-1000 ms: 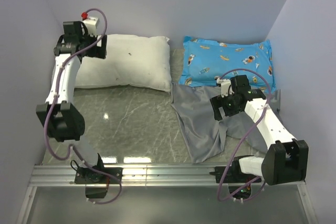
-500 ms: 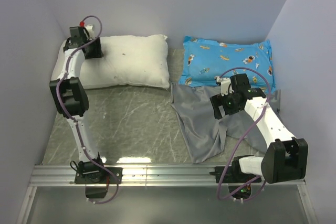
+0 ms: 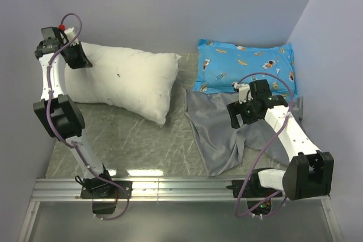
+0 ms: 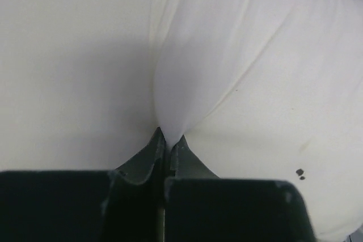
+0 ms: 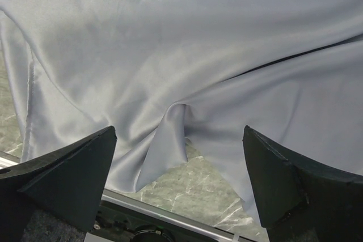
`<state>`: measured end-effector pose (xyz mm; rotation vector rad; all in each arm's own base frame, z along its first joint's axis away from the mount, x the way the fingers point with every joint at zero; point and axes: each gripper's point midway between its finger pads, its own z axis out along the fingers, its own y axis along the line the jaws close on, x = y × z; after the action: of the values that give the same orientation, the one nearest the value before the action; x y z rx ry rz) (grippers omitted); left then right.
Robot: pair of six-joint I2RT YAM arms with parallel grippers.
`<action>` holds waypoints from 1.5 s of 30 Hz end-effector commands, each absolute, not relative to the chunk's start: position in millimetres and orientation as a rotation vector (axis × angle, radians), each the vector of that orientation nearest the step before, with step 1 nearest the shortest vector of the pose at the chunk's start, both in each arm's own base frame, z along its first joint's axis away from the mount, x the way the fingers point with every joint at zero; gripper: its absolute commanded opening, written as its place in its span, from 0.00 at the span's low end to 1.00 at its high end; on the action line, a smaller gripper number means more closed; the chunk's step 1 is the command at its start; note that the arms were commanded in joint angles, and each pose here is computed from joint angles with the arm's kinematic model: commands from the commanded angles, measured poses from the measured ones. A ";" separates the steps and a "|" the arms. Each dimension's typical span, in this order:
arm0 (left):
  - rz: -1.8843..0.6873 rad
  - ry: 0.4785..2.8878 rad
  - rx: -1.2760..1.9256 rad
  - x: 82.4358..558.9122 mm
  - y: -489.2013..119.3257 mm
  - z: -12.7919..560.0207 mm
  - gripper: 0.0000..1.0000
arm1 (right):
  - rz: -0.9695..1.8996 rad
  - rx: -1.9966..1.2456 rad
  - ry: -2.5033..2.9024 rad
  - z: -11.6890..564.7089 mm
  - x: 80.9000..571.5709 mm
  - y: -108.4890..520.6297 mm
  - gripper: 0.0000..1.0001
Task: Put the pillow into the pillowcase
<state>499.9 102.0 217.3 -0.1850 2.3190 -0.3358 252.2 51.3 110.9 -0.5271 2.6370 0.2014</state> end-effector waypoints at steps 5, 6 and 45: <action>-0.115 2.374 -0.399 379.1 118.9 258.6 0.00 | 0.219 -0.531 2.554 135.8 261.8 57.7 1.00; -0.099 2.383 -0.425 368.4 117.4 255.0 0.00 | 0.221 -0.532 2.549 137.4 262.8 57.9 1.00; -0.321 2.246 0.703 265.9 3.6 291.7 0.99 | 0.379 -0.605 2.528 157.2 254.4 77.6 1.00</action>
<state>272.2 54.1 246.0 0.0423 2.4849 -0.2324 253.5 72.1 133.9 -0.5758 2.5959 0.3580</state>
